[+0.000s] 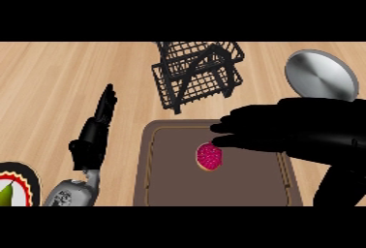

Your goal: Pick the cupcake from the tray and place it in the tiered basket

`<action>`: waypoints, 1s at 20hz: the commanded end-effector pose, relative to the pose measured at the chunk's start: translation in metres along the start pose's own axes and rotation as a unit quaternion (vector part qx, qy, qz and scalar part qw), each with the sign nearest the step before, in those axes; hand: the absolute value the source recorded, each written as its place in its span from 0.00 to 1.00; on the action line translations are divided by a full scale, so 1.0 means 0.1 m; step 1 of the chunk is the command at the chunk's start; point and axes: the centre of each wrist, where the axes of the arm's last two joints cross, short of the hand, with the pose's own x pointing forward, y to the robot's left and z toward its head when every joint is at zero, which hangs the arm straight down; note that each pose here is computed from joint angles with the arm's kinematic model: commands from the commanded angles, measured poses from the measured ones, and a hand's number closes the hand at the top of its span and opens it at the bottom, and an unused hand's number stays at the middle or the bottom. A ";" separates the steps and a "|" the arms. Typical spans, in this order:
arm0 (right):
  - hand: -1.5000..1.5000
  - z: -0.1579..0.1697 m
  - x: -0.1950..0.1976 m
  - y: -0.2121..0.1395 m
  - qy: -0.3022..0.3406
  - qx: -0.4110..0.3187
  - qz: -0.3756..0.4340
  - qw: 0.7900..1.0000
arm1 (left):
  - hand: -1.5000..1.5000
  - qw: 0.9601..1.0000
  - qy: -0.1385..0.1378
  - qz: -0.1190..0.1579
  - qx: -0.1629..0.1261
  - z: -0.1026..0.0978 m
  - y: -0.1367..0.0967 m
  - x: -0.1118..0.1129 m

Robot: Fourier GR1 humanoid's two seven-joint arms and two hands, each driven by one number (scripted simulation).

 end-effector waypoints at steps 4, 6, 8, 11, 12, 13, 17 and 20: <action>0.00 0.06 0.09 0.17 0.024 0.029 0.043 0.998 | 0.50 1.000 -0.001 0.001 0.002 0.03 -0.11 -0.07; 0.00 -0.05 0.12 0.09 0.025 0.012 0.060 0.998 | 0.50 1.000 -0.010 -0.001 0.001 -0.02 -0.06 -0.10; 0.00 0.03 0.07 -0.06 0.036 0.021 0.068 0.997 | 0.50 1.000 0.002 0.001 0.004 0.04 0.12 -0.22; 0.00 -0.19 0.06 0.07 0.030 0.026 0.081 0.996 | 0.50 1.000 -0.003 0.000 -0.003 -0.03 0.03 -0.03; 0.00 -0.18 -0.06 0.14 0.029 0.031 0.080 0.996 | 0.50 1.000 -0.005 0.002 -0.003 -0.05 -0.04 0.04; 0.00 -0.23 -0.08 0.08 0.022 0.035 0.083 0.996 | 0.50 1.000 -0.003 -0.006 0.000 -0.10 0.11 0.09; 0.00 -0.13 -0.03 0.31 -0.003 0.021 0.134 0.991 | 0.50 1.000 -0.004 0.001 0.002 -0.10 -0.10 0.05; 0.00 -0.15 -0.15 0.24 0.002 0.011 0.140 0.990 | 0.50 1.000 0.002 0.006 0.000 -0.01 0.07 -0.07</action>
